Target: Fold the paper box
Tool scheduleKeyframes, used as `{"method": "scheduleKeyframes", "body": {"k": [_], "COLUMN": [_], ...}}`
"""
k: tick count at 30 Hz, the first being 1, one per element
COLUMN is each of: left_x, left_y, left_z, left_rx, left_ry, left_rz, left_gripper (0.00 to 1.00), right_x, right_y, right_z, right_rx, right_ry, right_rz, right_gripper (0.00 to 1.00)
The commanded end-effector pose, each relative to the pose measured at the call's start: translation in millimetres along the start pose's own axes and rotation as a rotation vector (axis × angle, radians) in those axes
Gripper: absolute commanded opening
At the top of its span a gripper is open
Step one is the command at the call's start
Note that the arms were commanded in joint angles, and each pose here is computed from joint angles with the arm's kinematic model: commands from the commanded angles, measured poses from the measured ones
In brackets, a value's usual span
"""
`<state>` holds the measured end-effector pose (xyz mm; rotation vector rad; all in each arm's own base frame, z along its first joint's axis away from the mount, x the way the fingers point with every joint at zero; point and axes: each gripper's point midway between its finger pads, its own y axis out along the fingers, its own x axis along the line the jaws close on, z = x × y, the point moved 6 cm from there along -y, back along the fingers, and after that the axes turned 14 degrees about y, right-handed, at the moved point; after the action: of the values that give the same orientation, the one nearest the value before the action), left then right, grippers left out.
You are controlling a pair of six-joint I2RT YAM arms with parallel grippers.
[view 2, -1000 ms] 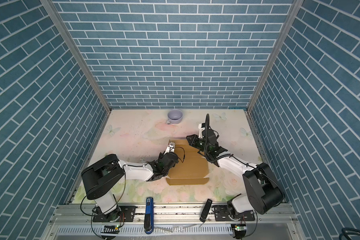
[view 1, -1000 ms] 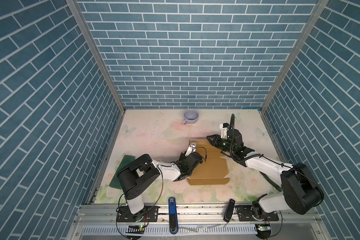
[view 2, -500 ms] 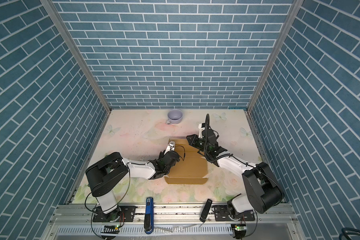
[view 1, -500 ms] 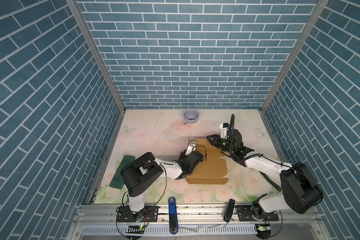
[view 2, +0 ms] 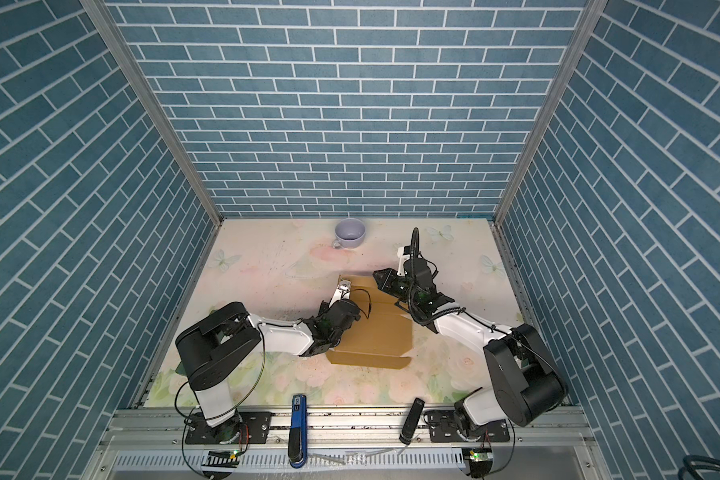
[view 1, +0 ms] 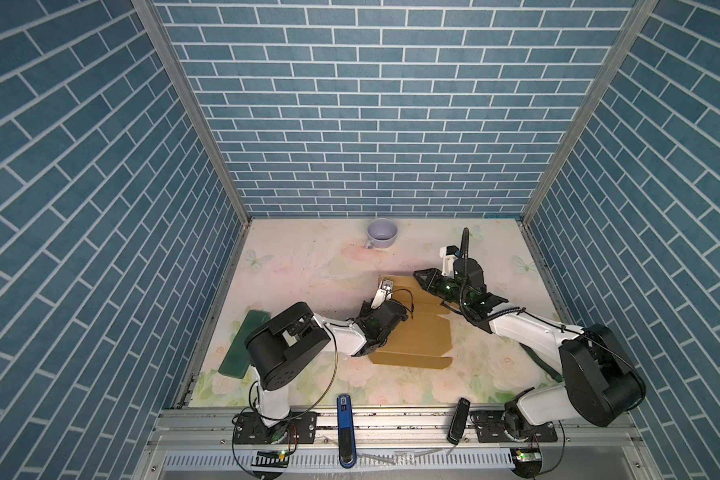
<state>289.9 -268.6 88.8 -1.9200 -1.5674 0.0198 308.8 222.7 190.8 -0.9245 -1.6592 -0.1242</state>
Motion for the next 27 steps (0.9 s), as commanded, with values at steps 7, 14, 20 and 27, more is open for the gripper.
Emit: {"method": "scheduleKeyframes", "body": {"k": [7, 14, 20, 27], "left_x": [1.6, 2.6, 7.6, 10.2], "left_y": [5.6, 4.7, 2.2, 5.6], "left_z": [-5.2, -5.2, -4.8, -1.1], "left_rx": [-0.007, -0.006, -0.015, -0.027], "left_ry": [0.010, 0.004, 0.008, -0.003], "left_rz": [-0.030, -0.031, -0.041, -0.040], "left_gripper": [0.04, 0.18, 0.22, 0.22], "right_x": [-19.8, -18.0, -11.7, -10.3], "right_y": [5.4, 5.3, 4.5, 4.2], "right_z": [11.3, 10.0, 7.0, 5.5], "right_rx": [0.046, 0.043, 0.039, 0.036], "right_ry": [0.036, 0.036, 0.025, 0.020], "right_rz": [0.081, 0.080, 0.078, 0.086], "right_gripper": [0.17, 0.17, 0.17, 0.17]}}
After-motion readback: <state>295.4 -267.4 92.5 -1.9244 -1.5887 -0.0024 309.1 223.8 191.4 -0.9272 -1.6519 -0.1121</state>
